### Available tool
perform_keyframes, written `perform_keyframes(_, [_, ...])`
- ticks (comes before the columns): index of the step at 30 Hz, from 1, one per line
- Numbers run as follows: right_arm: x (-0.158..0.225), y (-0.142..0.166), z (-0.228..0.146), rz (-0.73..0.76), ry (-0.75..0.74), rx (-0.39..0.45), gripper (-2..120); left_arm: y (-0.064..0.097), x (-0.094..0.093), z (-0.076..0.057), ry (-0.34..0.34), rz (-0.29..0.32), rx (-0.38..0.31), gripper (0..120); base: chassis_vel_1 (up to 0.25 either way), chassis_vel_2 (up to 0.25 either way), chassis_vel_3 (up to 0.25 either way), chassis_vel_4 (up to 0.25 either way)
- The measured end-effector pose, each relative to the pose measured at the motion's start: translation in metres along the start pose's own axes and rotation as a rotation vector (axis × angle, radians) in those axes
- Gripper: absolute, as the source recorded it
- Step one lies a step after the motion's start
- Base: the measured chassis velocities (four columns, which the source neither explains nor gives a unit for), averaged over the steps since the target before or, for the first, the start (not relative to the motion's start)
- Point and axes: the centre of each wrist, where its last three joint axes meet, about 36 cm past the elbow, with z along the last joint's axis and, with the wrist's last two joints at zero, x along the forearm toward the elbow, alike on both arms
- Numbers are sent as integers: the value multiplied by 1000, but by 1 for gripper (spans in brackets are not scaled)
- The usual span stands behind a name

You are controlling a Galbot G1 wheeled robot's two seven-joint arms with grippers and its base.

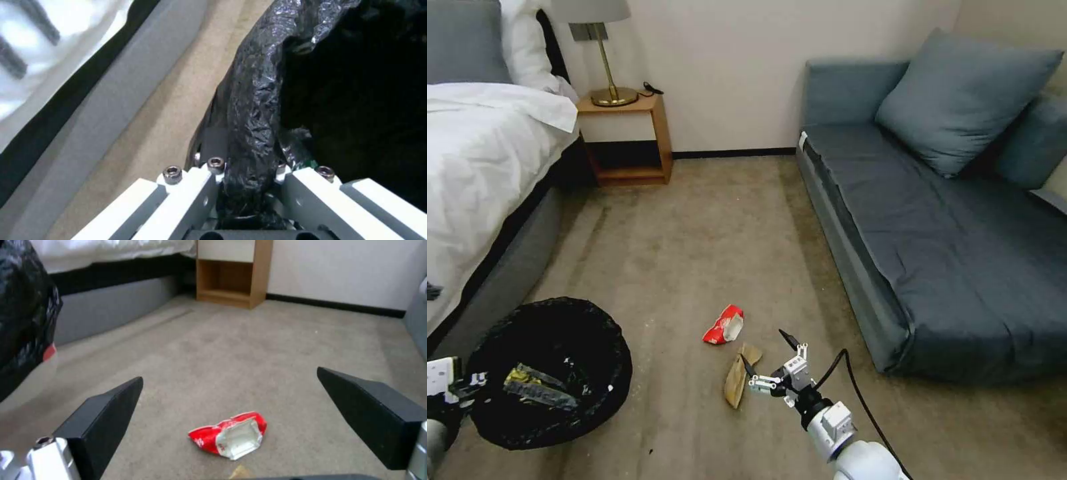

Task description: Pick up the trash bin, then pick up the garbage on the floor and place it into the trash bin.

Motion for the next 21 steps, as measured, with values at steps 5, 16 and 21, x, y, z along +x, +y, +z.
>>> perform_keyframes(5, [-2, 5, 4, -16, 25, 12, 100, 2, 0, 1, 1, -4, 1, 3, -84, 85, 90, -92])
perform_keyframes(16, [-6, 17, 8, -38, 147, 9, 100, 2, -1, 0, -1, -4, -1, 3, -137, 125, 138, -125])
perform_keyframes(21, [-15, 30, 1, -28, 316, -28, 100, 1, -1, 1, 0, -3, 1, 3, -114, 106, 109, -121])
